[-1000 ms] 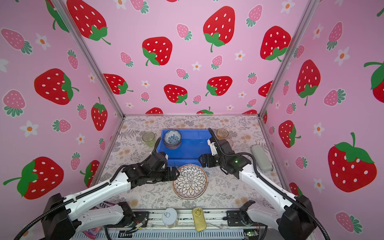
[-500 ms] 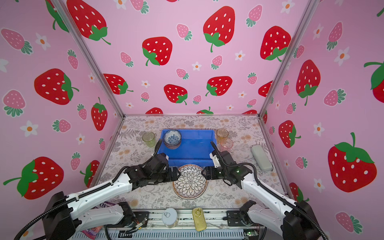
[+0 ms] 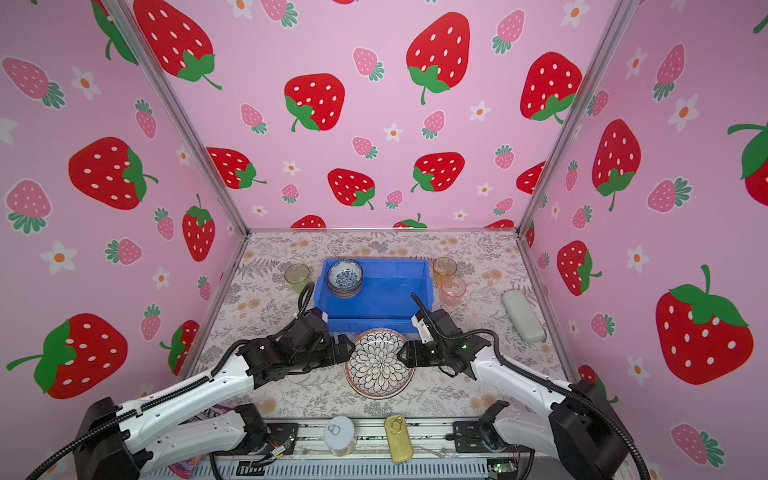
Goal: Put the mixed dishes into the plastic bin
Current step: 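Move both grippers down to the flower plate rim nearest the bin, then close both grippers on the flower plate rim and tilt it upward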
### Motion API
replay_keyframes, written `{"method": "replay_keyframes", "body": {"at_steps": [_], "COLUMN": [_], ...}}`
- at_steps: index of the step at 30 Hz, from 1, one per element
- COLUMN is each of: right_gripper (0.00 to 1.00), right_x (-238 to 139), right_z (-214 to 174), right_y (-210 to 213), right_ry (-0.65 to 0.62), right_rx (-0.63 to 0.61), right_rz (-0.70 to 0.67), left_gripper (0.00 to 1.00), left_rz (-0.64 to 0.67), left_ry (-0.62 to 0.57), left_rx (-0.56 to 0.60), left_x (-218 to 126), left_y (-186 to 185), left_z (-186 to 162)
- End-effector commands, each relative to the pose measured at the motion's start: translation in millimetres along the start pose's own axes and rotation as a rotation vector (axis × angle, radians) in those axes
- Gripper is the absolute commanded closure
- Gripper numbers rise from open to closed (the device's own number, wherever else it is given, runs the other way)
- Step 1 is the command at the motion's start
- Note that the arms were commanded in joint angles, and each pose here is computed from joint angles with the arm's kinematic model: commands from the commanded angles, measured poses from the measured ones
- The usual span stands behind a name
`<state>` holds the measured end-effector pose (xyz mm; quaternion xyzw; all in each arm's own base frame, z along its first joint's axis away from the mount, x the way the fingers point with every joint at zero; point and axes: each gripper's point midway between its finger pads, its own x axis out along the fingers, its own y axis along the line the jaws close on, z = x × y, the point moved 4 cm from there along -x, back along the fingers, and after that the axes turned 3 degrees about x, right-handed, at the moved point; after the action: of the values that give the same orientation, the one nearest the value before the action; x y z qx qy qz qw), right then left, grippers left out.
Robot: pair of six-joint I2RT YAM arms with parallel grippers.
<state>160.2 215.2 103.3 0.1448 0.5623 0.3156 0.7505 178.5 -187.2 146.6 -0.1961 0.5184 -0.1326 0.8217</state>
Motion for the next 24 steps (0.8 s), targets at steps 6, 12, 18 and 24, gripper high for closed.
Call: {"method": "replay_keyframes", "body": {"at_steps": [6, 12, 18, 24], "right_gripper": [0.31, 0.33, 0.34, 0.34], "right_x": [2.6, 0.9, -0.8, -1.2], "right_z": [-0.5, 0.6, 1.7, 0.9], "right_y": [0.6, 3.7, 9.9, 14.7], "right_ry": [-0.005, -0.013, -0.018, -0.004], "right_rx": [0.013, 0.019, 0.030, 0.033], "right_rz": [0.010, 0.028, 0.070, 0.097], "left_gripper": [0.01, 0.01, 0.01, 0.01], "left_rz": [0.031, 0.039, 0.039, 0.025], "left_ry": [-0.005, 0.009, 0.019, 0.031], "left_rx": [-0.025, -0.022, -0.022, -0.022], "left_x": [3.0, 5.8, 7.5, 10.2], "left_y": [7.0, 8.1, 9.0, 10.3], "left_z": [-2.4, -4.4, -6.5, -10.5]}}
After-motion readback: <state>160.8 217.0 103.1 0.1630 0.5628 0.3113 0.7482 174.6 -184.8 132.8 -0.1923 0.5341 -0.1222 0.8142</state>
